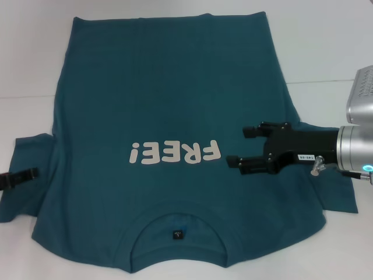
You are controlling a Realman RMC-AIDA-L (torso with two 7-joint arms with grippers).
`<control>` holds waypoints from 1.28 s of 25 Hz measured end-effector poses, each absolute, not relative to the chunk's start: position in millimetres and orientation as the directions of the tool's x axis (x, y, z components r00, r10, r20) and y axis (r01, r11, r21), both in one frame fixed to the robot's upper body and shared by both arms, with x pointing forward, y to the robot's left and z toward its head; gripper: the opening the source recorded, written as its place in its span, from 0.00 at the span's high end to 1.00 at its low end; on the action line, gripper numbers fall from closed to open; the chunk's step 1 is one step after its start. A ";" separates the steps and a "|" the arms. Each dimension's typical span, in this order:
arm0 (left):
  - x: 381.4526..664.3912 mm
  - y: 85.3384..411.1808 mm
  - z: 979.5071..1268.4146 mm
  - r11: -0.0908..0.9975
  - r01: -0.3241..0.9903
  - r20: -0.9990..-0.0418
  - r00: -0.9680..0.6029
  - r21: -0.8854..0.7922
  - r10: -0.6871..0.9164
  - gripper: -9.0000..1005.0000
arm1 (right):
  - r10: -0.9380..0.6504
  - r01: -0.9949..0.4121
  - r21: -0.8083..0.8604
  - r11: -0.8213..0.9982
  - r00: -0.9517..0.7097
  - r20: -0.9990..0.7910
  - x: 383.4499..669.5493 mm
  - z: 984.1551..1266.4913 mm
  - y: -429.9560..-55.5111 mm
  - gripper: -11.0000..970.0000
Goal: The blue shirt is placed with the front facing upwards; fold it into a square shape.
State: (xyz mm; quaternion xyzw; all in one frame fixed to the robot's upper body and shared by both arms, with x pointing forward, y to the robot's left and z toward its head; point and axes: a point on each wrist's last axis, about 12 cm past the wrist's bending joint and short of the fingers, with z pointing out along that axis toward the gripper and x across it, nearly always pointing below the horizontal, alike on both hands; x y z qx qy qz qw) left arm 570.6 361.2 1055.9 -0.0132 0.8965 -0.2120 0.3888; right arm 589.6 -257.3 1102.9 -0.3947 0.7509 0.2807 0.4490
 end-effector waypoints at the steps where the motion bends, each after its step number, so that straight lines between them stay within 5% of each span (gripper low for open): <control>1: 570.0 363.5 1056.8 0.913 0.136 -0.697 -0.691 -0.384 -0.190 0.07 | -0.340 -0.844 0.068 0.532 -0.286 -0.896 589.4 1102.7 -257.6 0.04; 13: 570.0 363.6 1048.6 0.934 0.118 -0.704 -0.690 -0.337 -0.167 0.07 | -0.330 -0.840 0.085 0.536 -0.301 -0.895 587.3 1101.1 -258.2 0.04; 29: 573.7 352.4 1053.4 0.922 0.166 -0.708 -0.692 -0.351 -0.145 0.22 | -0.328 -0.839 0.089 0.537 -0.305 -0.894 588.0 1101.6 -257.5 0.04; 32: 575.1 353.8 1055.6 0.925 0.170 -0.717 -0.684 -0.339 -0.137 0.31 | -0.328 -0.838 0.088 0.538 -0.305 -0.894 588.3 1101.6 -257.6 0.04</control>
